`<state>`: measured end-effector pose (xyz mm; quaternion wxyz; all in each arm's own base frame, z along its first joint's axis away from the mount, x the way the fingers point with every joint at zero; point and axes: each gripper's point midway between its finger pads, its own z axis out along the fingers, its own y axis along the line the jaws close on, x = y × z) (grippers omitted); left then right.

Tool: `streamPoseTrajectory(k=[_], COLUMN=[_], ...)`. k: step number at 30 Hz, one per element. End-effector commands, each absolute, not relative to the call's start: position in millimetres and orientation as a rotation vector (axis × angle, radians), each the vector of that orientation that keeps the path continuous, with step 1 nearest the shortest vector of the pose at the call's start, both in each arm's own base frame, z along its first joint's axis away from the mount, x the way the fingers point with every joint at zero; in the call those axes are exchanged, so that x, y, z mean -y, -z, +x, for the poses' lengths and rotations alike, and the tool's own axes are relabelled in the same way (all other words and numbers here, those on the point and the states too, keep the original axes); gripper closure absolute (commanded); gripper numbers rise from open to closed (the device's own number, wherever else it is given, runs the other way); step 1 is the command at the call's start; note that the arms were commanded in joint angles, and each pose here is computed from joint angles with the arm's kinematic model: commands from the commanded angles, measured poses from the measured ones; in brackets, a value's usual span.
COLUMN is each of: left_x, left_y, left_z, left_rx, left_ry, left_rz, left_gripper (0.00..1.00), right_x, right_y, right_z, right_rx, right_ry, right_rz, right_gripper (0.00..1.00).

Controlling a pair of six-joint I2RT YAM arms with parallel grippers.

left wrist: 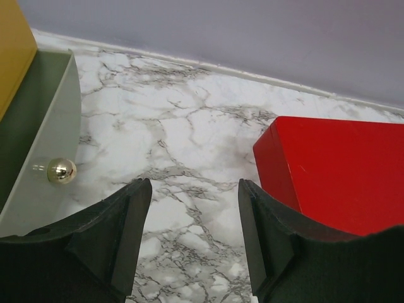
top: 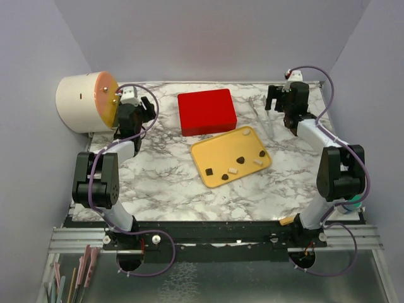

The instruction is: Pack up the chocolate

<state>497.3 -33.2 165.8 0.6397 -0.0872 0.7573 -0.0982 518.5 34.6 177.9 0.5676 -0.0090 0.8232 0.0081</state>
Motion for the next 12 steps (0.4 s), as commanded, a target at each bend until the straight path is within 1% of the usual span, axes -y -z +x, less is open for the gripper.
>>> streamPoseTrajectory(k=[1, 7, 9, 12], left_x=[27.3, 26.7, 26.1, 25.4], left_y=[-187.9, -188.7, -189.6, -190.5], left_z=[500.4, 499.9, 500.3, 500.7], left_rx=[-1.629, -1.625, -1.622, -1.619], left_ry=[0.167, 0.147, 0.144, 0.138], left_rz=[-0.181, -0.17, -0.171, -0.173], left_gripper=[0.36, 0.36, 0.36, 0.36], right_x=[-11.1, -7.5, -5.9, -5.5], right_y=[-202.8, -199.2, -200.2, -200.0], right_z=[529.8, 530.3, 529.9, 529.9], right_rx=[-1.842, -1.837, -1.826, -1.825], right_ry=[0.118, 0.143, 0.154, 0.157], right_rz=[0.011, 0.014, 0.012, 0.013], right_gripper=[0.04, 0.04, 0.07, 0.03])
